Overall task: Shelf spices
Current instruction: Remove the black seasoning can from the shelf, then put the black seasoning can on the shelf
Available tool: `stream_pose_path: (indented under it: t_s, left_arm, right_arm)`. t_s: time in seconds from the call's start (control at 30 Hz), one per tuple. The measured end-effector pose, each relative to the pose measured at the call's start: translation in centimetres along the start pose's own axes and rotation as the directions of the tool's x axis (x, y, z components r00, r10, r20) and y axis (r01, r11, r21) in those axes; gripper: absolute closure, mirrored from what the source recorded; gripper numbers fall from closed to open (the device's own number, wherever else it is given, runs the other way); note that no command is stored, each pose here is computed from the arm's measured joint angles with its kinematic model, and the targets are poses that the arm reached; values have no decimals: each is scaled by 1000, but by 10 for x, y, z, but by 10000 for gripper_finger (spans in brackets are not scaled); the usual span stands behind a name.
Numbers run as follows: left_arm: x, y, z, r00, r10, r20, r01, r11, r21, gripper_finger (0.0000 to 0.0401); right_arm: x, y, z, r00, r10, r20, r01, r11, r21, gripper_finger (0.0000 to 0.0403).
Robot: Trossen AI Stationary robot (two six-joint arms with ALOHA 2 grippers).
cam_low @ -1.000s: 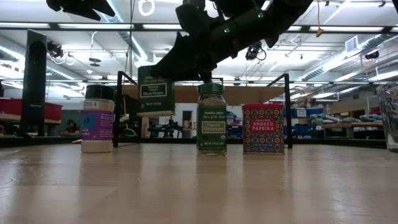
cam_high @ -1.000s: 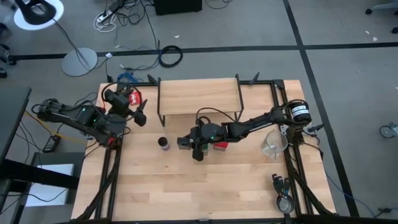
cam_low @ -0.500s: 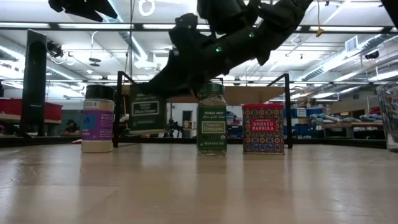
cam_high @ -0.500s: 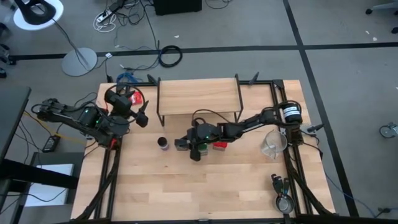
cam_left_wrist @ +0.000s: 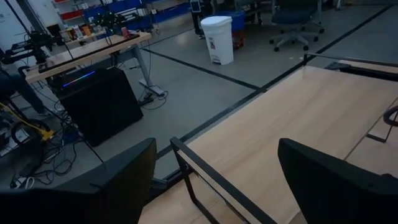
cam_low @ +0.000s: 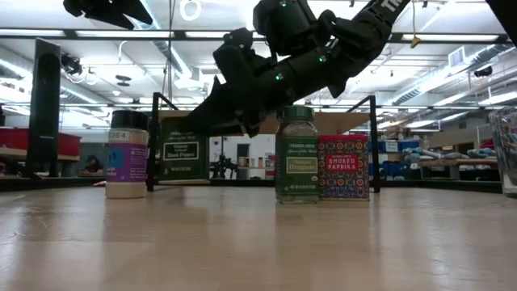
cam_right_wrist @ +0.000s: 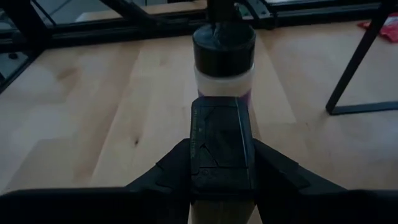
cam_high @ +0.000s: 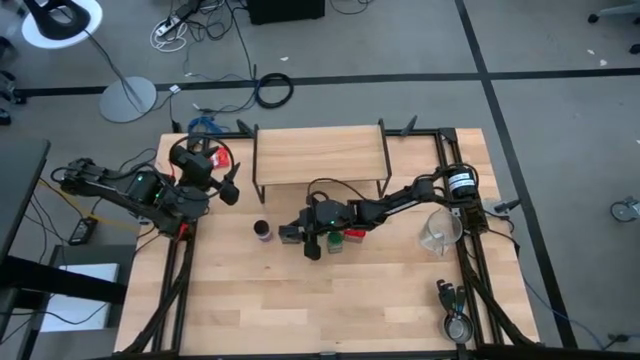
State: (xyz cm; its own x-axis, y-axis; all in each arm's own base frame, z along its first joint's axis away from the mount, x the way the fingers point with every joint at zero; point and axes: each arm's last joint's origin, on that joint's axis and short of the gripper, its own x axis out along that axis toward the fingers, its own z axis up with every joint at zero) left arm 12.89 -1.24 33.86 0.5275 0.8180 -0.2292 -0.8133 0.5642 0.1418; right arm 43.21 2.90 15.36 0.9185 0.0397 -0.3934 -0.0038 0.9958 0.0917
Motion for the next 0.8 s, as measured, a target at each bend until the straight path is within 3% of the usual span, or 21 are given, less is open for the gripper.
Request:
stream_pose_path:
  t_s: [0.17, 0.27, 0.8]
  left_arm:
    - [0, 0, 0, 1000, -1, 0, 1, 1000, -1, 60]
    - [0, 0, 0, 1000, -3, -2, 3, 1000, 0, 60]
    - [0, -1, -1, 999, -32, -20, 32, 1000, 0, 60]
  right_arm:
    - [0, 1, 2, 1000, 5, 22, -5, 1000, 0, 162]
    - [0, 1, 3, 1000, 5, 30, -5, 1000, 0, 128]
    - [-7, 9, 22, 986, 31, 164, -21, 998, -63, 155]
